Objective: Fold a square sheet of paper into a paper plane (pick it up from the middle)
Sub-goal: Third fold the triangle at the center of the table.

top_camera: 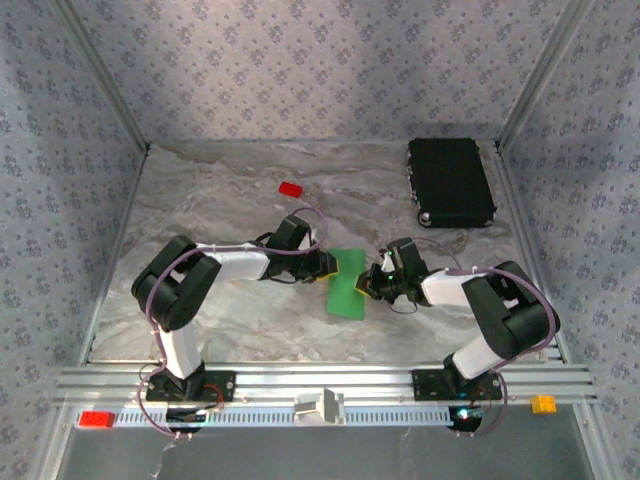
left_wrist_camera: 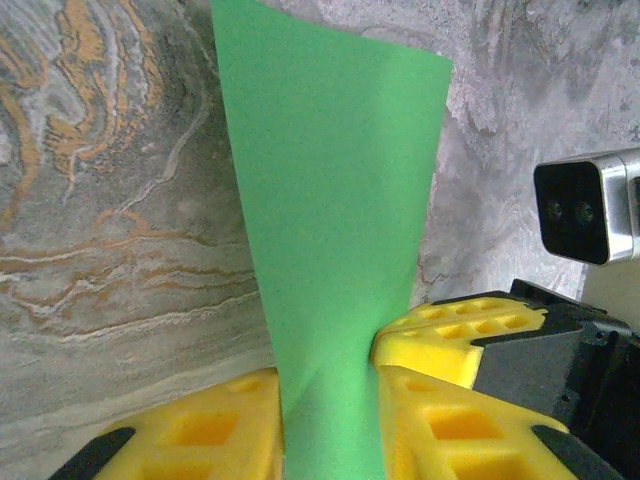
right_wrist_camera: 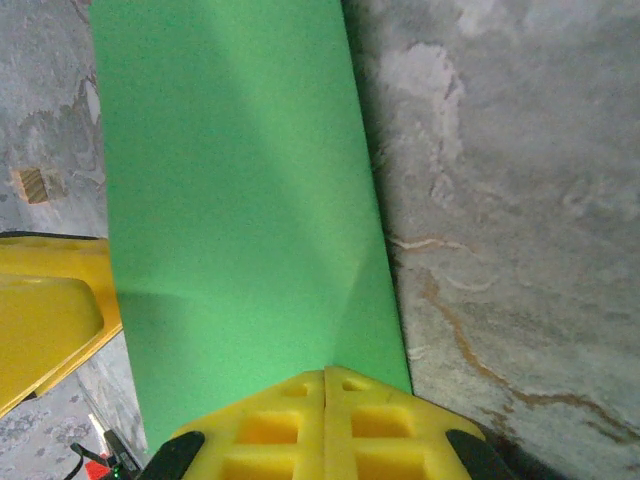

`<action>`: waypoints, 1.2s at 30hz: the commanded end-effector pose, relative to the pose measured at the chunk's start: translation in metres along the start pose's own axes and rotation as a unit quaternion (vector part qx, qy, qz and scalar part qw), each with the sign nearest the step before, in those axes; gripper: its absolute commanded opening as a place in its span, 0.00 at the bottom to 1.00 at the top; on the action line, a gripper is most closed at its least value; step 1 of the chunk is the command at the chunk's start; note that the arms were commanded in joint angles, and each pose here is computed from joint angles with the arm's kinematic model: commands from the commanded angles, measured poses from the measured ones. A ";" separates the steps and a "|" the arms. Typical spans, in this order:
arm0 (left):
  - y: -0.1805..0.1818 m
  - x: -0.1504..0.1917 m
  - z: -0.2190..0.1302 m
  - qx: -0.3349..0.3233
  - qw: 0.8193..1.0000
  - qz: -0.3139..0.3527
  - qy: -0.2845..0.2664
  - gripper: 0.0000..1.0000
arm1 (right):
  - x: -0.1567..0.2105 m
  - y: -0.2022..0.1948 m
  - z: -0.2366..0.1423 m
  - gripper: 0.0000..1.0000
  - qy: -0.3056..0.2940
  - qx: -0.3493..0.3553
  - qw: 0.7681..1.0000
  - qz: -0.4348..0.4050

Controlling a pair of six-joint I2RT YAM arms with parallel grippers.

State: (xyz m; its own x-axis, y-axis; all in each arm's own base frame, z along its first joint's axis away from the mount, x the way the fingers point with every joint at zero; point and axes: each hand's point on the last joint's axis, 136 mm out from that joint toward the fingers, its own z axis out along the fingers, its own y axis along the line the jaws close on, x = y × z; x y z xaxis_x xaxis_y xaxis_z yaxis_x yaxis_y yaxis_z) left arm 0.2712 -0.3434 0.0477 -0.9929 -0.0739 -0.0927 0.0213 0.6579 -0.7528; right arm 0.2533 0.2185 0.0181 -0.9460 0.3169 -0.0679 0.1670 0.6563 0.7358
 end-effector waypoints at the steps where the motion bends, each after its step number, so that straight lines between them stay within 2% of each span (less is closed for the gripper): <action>1: 0.003 0.006 0.003 0.005 1.000 -0.006 0.016 0.26 | 0.014 -0.032 -0.001 0.06 0.014 0.053 0.998 0.038; 8: 0.009 0.010 0.004 -0.001 1.000 -0.014 0.020 0.15 | 0.013 -0.025 -0.001 0.06 0.012 0.043 0.998 0.036; 12: 0.011 0.010 0.002 -0.006 1.000 -0.015 0.017 0.08 | 0.010 -0.015 -0.003 0.10 0.007 0.029 0.999 0.027; 18: 0.015 0.007 -0.011 -0.011 1.000 -0.023 0.005 0.07 | 0.000 0.012 -0.023 0.17 -0.024 0.010 1.000 -0.013; 22: 0.015 0.003 -0.026 0.004 0.999 -0.036 0.000 0.07 | -0.004 0.024 -0.046 0.26 -0.057 0.040 0.996 -0.056; 25: 0.012 0.001 -0.036 0.013 0.999 -0.038 -0.004 0.07 | -0.004 0.042 -0.061 0.39 -0.085 0.037 0.989 -0.113; 28: 0.008 0.000 -0.041 0.017 0.999 -0.041 -0.004 0.07 | -0.002 0.059 -0.067 0.50 -0.110 0.030 0.978 -0.176; 31: 0.006 -0.001 -0.044 0.017 0.999 -0.041 -0.008 0.07 | 0.006 0.075 -0.066 0.66 -0.136 0.033 0.956 -0.256; 36: 0.007 0.000 -0.045 0.016 0.999 -0.045 -0.010 0.07 | 0.028 0.093 -0.055 0.67 -0.163 0.070 0.893 -0.414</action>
State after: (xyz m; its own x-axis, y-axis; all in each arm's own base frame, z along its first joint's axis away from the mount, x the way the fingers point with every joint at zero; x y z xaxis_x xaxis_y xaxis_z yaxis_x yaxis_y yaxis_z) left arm 0.2701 -0.3058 0.0627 -0.9880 -0.1478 -0.0456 -0.0598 0.6366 -0.7689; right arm 0.2175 0.2488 0.1118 -0.7769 -0.0268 -0.6291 -0.3986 0.7944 0.4584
